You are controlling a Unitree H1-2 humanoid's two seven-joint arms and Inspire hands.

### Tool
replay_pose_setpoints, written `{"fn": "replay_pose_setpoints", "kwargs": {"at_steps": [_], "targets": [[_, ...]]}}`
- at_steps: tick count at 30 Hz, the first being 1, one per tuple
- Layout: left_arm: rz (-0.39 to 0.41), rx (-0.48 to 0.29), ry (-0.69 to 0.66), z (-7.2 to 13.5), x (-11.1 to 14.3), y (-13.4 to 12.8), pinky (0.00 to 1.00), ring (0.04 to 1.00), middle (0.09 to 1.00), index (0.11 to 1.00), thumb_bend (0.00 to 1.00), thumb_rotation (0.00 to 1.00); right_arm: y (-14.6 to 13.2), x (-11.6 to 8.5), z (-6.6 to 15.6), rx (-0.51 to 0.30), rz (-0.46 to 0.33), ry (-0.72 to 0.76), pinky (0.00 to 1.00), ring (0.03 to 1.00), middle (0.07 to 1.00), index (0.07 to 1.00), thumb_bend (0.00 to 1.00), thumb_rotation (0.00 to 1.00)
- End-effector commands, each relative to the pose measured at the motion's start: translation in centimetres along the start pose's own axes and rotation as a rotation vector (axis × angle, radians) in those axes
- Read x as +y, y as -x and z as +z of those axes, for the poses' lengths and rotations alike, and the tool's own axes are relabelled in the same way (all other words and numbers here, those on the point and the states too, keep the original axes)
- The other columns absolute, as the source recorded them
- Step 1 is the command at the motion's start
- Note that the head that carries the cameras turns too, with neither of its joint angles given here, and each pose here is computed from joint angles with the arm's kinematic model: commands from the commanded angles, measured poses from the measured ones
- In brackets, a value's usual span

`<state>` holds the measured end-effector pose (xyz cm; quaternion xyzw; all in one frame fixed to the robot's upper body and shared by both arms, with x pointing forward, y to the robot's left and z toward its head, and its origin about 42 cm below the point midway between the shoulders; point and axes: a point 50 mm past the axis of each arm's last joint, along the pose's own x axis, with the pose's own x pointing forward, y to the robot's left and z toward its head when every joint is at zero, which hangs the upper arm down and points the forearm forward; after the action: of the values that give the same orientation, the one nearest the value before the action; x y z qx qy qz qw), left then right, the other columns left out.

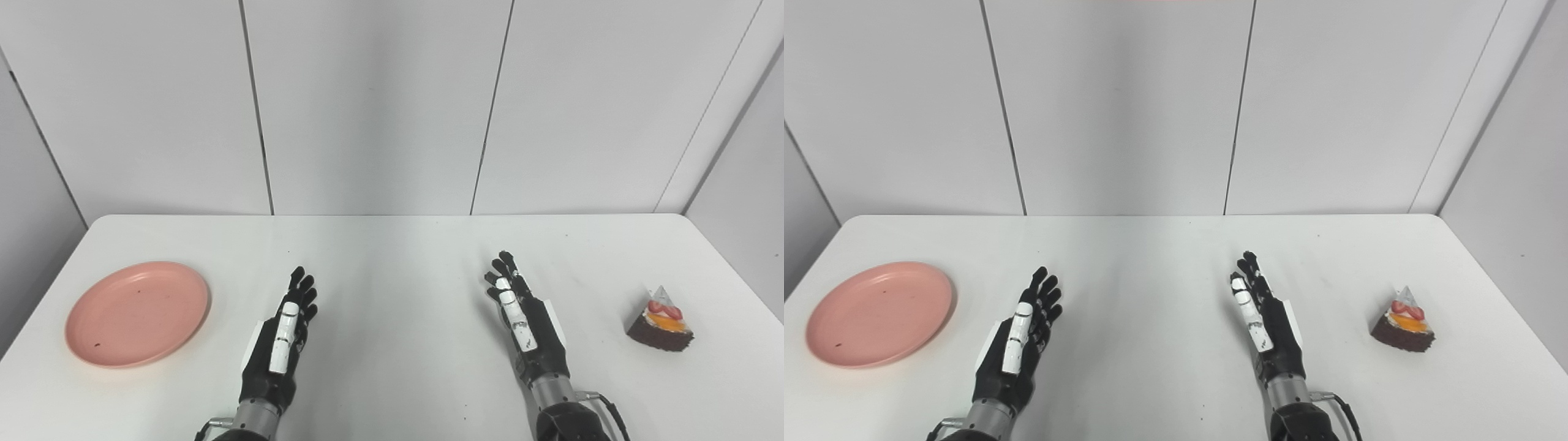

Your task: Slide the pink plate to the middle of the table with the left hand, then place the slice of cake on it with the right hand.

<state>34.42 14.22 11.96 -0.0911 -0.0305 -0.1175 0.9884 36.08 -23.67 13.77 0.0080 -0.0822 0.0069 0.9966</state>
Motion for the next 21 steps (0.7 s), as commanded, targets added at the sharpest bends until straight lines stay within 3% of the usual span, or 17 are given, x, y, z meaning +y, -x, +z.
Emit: {"fn": "replay_pose_setpoints", "kwargs": {"at_steps": [1,11,17,21], "targets": [[-0.006,0.038,0.003,-0.6,0.0,0.3,1.0,1.0,1.0,1.0,0.62,1.0,-0.2,-0.1,0.4,-0.042,0.003,0.001,0.93,0.913,0.947,0.956,0.63,0.83],[0.022,0.025,0.014,-0.6,-0.5,-0.3,1.0,1.0,1.0,1.0,0.61,1.0,-0.1,-0.8,0.2,-0.037,-0.002,-0.013,0.94,0.931,0.956,0.959,0.63,0.83],[0.047,-0.024,0.035,1.7,0.0,-1.3,1.0,0.992,0.994,1.0,0.61,1.0,0.1,-1.6,0.1,-0.046,0.002,-0.034,0.96,0.935,0.95,0.954,0.61,0.82],[0.116,-0.085,0.067,3.8,1.4,-2.4,0.99,0.976,0.97,0.97,0.63,0.99,0.0,-2.2,0.0,-0.04,0.01,-0.048,0.99,0.958,0.966,0.971,0.61,0.82]]}}
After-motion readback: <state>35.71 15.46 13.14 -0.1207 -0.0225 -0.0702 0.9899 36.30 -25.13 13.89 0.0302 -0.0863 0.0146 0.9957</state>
